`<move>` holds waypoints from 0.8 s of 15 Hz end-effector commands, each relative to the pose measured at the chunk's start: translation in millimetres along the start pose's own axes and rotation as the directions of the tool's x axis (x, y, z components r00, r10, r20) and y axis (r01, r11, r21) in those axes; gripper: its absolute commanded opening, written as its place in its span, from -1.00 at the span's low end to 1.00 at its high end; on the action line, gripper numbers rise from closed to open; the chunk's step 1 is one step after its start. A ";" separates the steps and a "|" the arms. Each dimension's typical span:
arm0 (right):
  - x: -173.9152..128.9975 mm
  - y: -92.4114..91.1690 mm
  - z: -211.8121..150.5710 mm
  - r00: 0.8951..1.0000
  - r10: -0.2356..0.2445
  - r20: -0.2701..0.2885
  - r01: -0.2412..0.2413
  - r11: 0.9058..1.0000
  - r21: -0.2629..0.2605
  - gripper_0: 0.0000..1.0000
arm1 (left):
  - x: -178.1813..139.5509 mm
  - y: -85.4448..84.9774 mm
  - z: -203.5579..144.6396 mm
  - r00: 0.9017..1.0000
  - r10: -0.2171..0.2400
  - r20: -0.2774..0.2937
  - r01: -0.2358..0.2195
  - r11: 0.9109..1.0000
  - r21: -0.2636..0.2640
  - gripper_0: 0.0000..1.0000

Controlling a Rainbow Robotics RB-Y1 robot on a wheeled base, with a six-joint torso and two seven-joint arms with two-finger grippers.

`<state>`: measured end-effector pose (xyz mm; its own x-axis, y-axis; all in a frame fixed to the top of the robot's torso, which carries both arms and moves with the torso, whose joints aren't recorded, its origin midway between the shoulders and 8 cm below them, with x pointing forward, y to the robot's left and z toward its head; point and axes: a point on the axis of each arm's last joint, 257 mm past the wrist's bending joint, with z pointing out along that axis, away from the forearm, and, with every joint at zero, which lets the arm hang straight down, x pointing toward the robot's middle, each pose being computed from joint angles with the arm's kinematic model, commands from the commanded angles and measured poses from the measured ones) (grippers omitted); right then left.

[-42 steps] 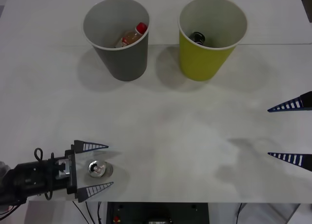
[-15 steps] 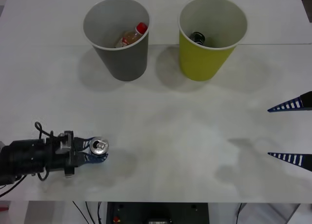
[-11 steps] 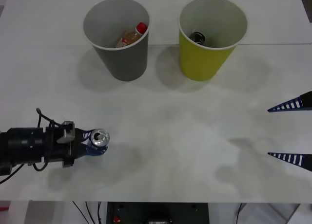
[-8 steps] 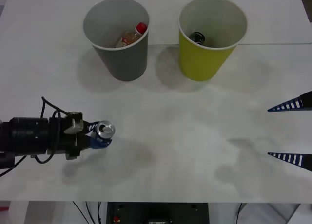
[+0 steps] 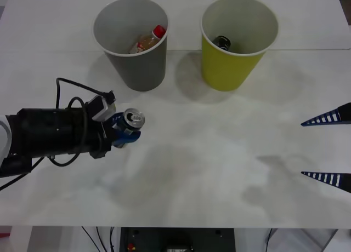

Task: Put the can into the green bin and the plastic bottle into the gray bin

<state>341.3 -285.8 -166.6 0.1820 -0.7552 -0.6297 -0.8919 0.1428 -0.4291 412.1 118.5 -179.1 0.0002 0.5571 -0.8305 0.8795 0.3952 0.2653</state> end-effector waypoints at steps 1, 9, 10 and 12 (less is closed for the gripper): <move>0.0 0.0 0.0 1.000 0.000 0.000 0.000 1.000 0.000 1.00 | -17.8 -1.6 8.6 1.000 -0.017 -0.024 0.016 1.000 -0.027 -1.00; 0.0 0.0 0.0 1.000 0.000 0.000 0.000 1.000 0.000 1.00 | -79.6 0.0 20.1 0.993 -0.004 -0.119 -0.001 0.999 -0.043 -1.00; 0.0 0.0 0.0 1.000 0.000 0.000 0.000 1.000 0.000 1.00 | -90.2 2.2 20.9 0.992 -0.016 -0.122 0.010 0.999 -0.047 -1.00; 0.0 0.0 0.0 1.000 0.000 0.000 0.000 1.000 0.000 1.00 | -105.8 3.4 20.2 0.991 -0.028 -0.132 0.022 0.999 -0.043 -1.00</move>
<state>341.3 -285.8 -166.6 0.1820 -0.7552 -0.6297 -0.8919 0.1428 -0.4291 424.5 48.9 -105.1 -0.0795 0.6369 -0.7668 0.8570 0.4365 0.2737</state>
